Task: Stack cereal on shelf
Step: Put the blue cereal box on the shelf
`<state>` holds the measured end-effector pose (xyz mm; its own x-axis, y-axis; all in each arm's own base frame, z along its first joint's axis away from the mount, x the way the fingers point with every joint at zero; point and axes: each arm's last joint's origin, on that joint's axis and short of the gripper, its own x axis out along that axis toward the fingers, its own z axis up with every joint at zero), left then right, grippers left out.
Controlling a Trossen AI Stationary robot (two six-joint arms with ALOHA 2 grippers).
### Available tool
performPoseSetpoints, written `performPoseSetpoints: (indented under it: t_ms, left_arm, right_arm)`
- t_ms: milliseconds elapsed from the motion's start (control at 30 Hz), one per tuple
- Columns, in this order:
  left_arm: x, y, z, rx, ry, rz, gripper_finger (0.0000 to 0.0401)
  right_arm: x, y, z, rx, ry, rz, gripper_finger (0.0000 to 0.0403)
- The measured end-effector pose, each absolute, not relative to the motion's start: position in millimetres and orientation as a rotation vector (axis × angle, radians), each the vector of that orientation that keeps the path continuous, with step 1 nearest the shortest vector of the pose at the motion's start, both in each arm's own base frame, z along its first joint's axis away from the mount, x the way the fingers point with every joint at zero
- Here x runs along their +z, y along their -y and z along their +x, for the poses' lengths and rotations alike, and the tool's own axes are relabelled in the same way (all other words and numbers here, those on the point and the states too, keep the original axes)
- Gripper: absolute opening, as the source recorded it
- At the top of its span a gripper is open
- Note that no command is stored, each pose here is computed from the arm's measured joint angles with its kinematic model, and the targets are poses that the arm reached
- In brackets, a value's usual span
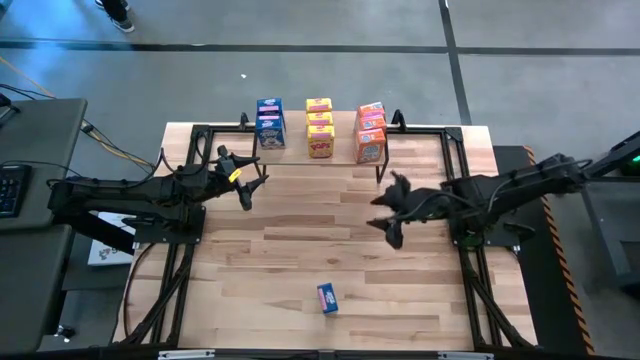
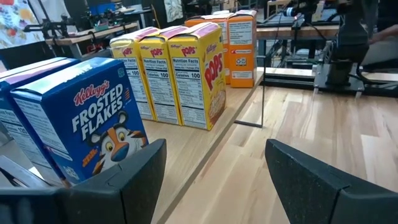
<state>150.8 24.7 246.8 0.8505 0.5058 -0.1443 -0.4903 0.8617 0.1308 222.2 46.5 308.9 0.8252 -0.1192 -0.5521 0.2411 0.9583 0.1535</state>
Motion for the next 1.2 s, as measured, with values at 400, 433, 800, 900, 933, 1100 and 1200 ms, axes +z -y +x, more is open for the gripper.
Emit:
performPoseSetpoints:
  t_ms: [400, 433, 800, 900, 933, 1100, 1200]
  left_arm:
    - [246.9, -24.6, 150.8, 0.525, -0.174, 0.085, 0.0264]
    - [246.9, -24.6, 150.8, 0.525, -0.174, 0.084, 0.0264]
    - [248.3, -24.4, 151.1, 0.526, -0.147, 0.039, 0.0264]
    - [248.4, -24.4, 151.0, 0.527, -0.142, 0.020, 0.0264]
    - [248.4, -24.4, 151.0, 0.528, -0.139, 0.012, 0.0264]
    - [248.8, -24.3, 151.1, 0.528, -0.124, -0.029, 0.0264]
    - [251.7, -24.3, 151.5, 0.528, -0.088, -0.053, 0.0264]
  right_arm:
    - [338.1, -69.4, 262.5, 0.149, -0.671, -0.142, 0.0270]
    - [339.2, -70.5, 264.7, 0.181, -0.667, -0.183, 0.0270]
    - [326.9, -80.2, 292.4, 0.380, -0.646, -0.537, 0.0270]
    - [321.0, -82.1, 299.3, 0.384, -0.649, -0.543, 0.0270]
    - [319.1, -82.6, 301.2, 0.387, -0.650, -0.554, 0.0270]
    - [317.1, -83.6, 307.8, 0.408, -0.609, -0.643, 0.0270]
    - [318.9, -84.3, 310.5, 0.421, -0.566, -0.704, 0.0270]
